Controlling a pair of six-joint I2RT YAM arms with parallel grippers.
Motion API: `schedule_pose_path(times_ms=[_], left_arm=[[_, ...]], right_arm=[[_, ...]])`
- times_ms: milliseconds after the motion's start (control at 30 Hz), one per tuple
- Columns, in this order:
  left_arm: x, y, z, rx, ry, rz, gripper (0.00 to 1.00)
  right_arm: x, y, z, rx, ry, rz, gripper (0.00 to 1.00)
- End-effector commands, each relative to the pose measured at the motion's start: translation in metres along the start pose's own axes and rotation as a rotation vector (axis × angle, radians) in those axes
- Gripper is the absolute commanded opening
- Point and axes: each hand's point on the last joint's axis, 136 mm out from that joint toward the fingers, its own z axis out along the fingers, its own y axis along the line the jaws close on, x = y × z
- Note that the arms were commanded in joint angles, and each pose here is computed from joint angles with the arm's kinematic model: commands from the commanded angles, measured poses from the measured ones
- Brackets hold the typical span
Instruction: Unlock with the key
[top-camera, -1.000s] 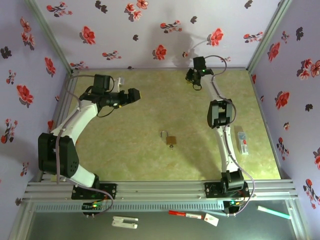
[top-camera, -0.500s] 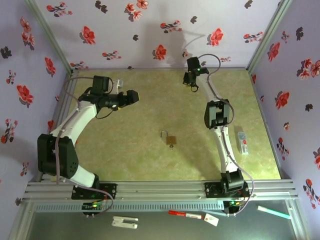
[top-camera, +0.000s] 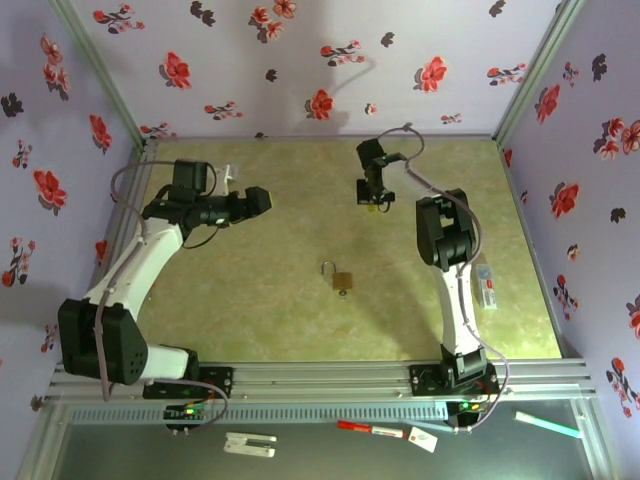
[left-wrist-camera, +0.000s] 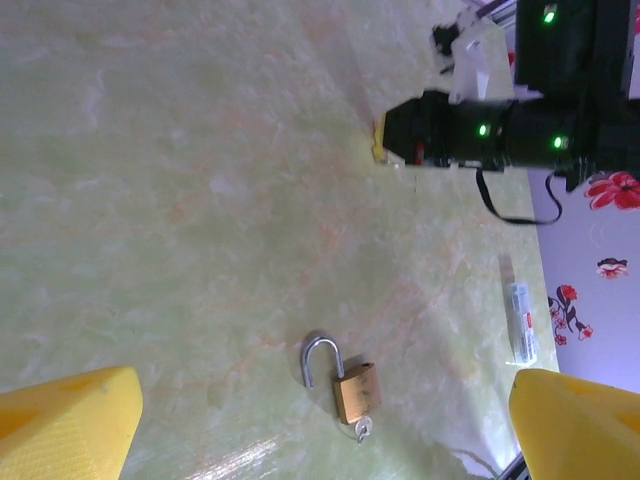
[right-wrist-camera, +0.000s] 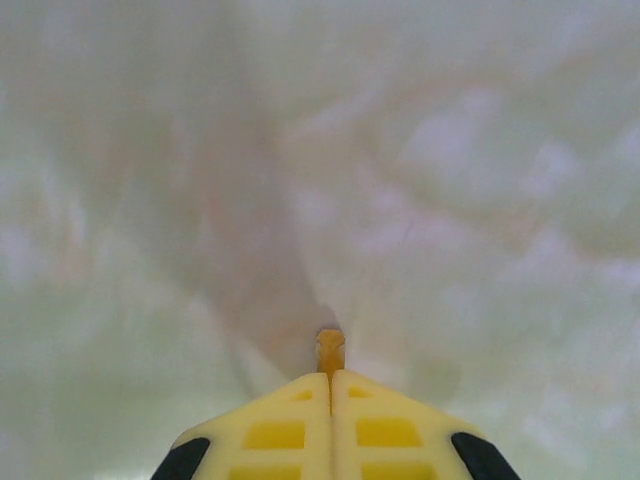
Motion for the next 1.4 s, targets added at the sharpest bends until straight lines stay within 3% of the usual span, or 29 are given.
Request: schedule_pose_path(times_ms=[0,200,467,667,800,967,1133,1367], left_arm=[[0.01,0.001,-0.012,-0.003,-0.002,0.013,0.95],[0.019,0.004,-0.019,-0.005,-0.01,0.003,0.95],[0.026,0.002,-0.028,0.001,-0.025,0.002,0.95],[0.029,-0.001,-0.035,0.004,-0.039,0.005,0.95],[0.03,-0.001,-0.037,0.006,-0.045,0.004,0.95],[0.031,-0.004,-0.039,0.021,-0.049,0.007,0.95],[0.031,-0.009,-0.042,0.045,-0.066,0.019,0.96],[0.035,-0.009,-0.043,0.057,-0.079,0.005,0.96]], right_arm=[[0.1,0.017,0.011,0.018,0.25,-0.288,0.04],[0.17,0.016,-0.017,0.096,0.313,-0.488,0.04],[0.176,0.023,-0.071,0.053,0.149,-0.531,0.08],[0.16,0.032,-0.122,-0.038,0.027,-0.432,0.26],[0.157,0.013,-0.149,-0.039,0.011,-0.183,0.42],[0.18,-0.015,-0.142,-0.101,0.079,0.118,0.46],[0.198,-0.018,-0.113,-0.149,0.14,0.181,0.44],[0.194,-0.012,-0.085,-0.176,0.164,0.222,0.41]])
